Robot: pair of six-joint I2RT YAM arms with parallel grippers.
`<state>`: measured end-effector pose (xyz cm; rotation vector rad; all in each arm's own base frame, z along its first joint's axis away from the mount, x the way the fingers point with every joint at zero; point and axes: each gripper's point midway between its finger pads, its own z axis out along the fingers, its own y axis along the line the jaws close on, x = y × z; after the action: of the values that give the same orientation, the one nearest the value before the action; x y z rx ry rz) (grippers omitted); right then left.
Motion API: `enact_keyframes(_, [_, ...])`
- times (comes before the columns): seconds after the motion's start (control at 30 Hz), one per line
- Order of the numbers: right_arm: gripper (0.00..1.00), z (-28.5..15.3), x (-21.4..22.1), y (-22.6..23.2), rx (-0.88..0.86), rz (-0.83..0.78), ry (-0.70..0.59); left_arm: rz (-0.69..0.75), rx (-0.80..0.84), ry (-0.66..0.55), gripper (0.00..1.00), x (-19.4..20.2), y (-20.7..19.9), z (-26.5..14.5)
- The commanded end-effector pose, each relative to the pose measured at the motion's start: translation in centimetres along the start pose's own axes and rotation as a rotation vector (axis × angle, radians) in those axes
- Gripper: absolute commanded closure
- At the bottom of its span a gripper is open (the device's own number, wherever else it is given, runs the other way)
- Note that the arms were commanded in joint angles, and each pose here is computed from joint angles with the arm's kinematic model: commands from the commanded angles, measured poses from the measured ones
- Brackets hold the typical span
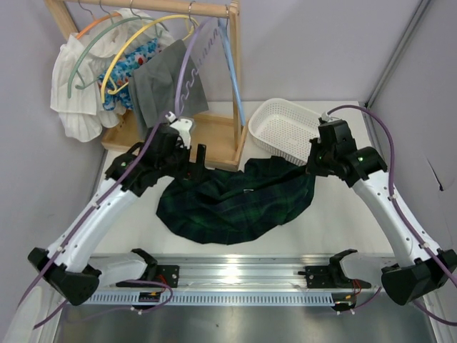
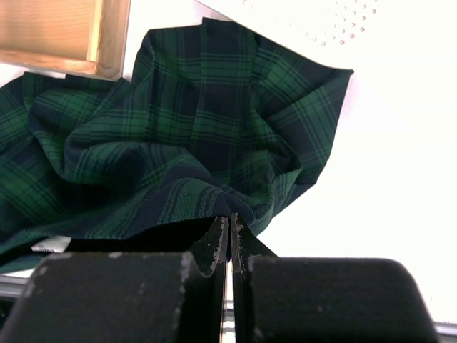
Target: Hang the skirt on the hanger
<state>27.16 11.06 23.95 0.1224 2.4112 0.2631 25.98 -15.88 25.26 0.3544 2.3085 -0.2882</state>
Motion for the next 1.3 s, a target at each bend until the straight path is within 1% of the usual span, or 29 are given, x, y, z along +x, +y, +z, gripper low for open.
enact_keyframes(0.0, [1.0, -0.2, -2.6, 1.0, -0.065, -0.019, -0.046, 0.1, 0.009, -0.163, 0.0, -3.9, 0.3, -4.5])
enact_keyframes(0.03, [1.0, -0.2, -2.7, 1.1, -0.068, -0.023, -0.041, 0.107, 0.002, -0.184, 0.0, -4.6, 0.4, -5.1])
enact_keyframes(0.1, [1.0, -0.1, -3.2, 1.3, -0.071, -0.034, -0.043, 0.118, 0.008, -0.273, 0.01, -7.5, 0.2, -7.7])
enact_keyframes(0.13, [1.0, 0.0, -3.3, 1.4, -0.071, -0.037, -0.047, 0.122, 0.007, -0.286, 0.0, -8.3, 0.1, -7.9])
enact_keyframes(0.17, [1.0, 0.0, -3.5, 1.4, -0.068, -0.04, -0.048, 0.11, 0.012, -0.379, 0.0, -11.2, -0.1, -10.7])
enact_keyframes(0.23, [1.0, 0.1, -3.6, 1.3, -0.067, -0.043, -0.052, 0.107, -0.022, -0.43, 0.0, -13.1, 0.4, -12.0])
enact_keyframes(0.3, [1.0, 0.2, -3.6, 1.3, -0.065, -0.041, -0.05, 0.113, -0.056, -0.538, 0.01, -16.4, 0.8, -14.5])
enact_keyframes(0.33, [1.0, 0.3, -3.6, 1.3, -0.066, -0.039, -0.049, 0.108, -0.097, -0.593, 0.01, -17.9, 1.3, -15.2])
enact_keyframes(0.37, [1.0, 0.2, -3.6, 1.3, -0.067, -0.036, -0.052, 0.133, -0.12, -0.618, 0.01, -19.1, 1.5, -15.2])
enact_keyframes(0.4, [1.0, 0.3, -3.6, 1.4, -0.071, -0.035, -0.052, 0.187, -0.143, -0.641, 0.0, -20.0, 1.7, -15.4])
enact_keyframes(0.43, [1.0, 0.2, -3.7, 1.4, -0.071, -0.033, -0.055, 0.194, -0.156, -0.688, 0.01, -21.4, 1.7, -15.5])
enact_keyframes(0.5, [1.0, -0.1, -3.8, 1.4, -0.071, -0.023, -0.067, 0.226, -0.167, -0.67, 0.0, -22.7, 2.1, -13.1])
enact_keyframes(0.53, [1.0, -0.1, -3.8, 1.3, -0.069, -0.018, -0.072, 0.219, -0.158, -0.706, 0.01, -24.2, 2.2, -14.0])
enact_keyframes(0.57, [1.0, -0.2, -3.9, 1.3, -0.067, -0.013, -0.078, 0.219, -0.146, -0.691, 0.02, -24.7, 2.7, -13.0])
enact_keyframes(0.6, [1.0, -0.4, -3.9, 1.3, -0.071, -0.009, -0.085, 0.213, -0.148, -0.657, 0.03, -25.1, 3.0, -10.8])
enact_keyframes(0.63, [1.0, -0.5, -3.8, 1.3, -0.072, -0.004, -0.087, 0.212, -0.144, -0.686, 0.03, -26.2, 3.0, -11.4])
enact_keyframes(0.7, [1.0, -0.4, -3.6, 1.2, -0.072, 0.001, -0.085, 0.24, -0.079, -0.703, 0.04, -27.4, 2.1, -10.3])
enact_keyframes(0.77, [1.0, -0.4, -3.5, 1.1, -0.071, 0.009, -0.086, 0.241, -0.06, -0.731, 0.04, -28.5, 1.7, -10.1])
enact_keyframes(0.8, [1.0, -0.5, -3.4, 1.1, -0.071, 0.008, -0.086, 0.24, -0.061, -0.731, 0.04, -28.9, 1.8, -9.6])
enact_keyframes(0.83, [1.0, -0.5, -3.4, 1.1, -0.072, 0.011, -0.087, 0.236, -0.064, -0.703, 0.05, -29.0, 1.9, -7.8])
enact_keyframes(0.87, [1.0, -0.5, -3.5, 1.1, -0.07, 0.012, -0.091, 0.222, -0.057, -0.716, 0.06, -29.6, 2.1, -7.9])
enact_keyframes(0.97, [1.0, -0.6, -3.6, 1.3, -0.079, 0.01, -0.094, 0.207, -0.052, -0.684, 0.09, -29.7, 2.5, -5.5])
enact_keyframes(1.07, [1.0, -0.7, -3.6, 1.4, -0.083, 0.01, -0.095, 0.206, -0.06, -0.706, 0.11, -30.2, 3.0, -5.3])
enact_keyframes(1.1, [1.0, -0.8, -3.8, 1.5, -0.088, 0.011, -0.098, 0.209, -0.019, -0.703, 0.14, -30.0, 2.5, -4.8])
enact_keyframes(1.17, [1.0, -0.9, -3.8, 1.5, -0.09, 0.013, -0.098, 0.181, 0.003, -0.731, 0.2, -30.5, 3.3, -4.9])
enact_keyframes(1.2, [1.0, -1.0, -3.9, 1.6, -0.091, 0.015, -0.1, 0.173, 0.023, -0.719, 0.21, -30.1, 3.4, -4.3])
enact_keyframes(1.27, [1.0, -1.1, -4.0, 1.5, -0.092, 0.016, -0.106, 0.17, 0.048, -0.727, 0.23, -30.1, 3.7, -4.3])
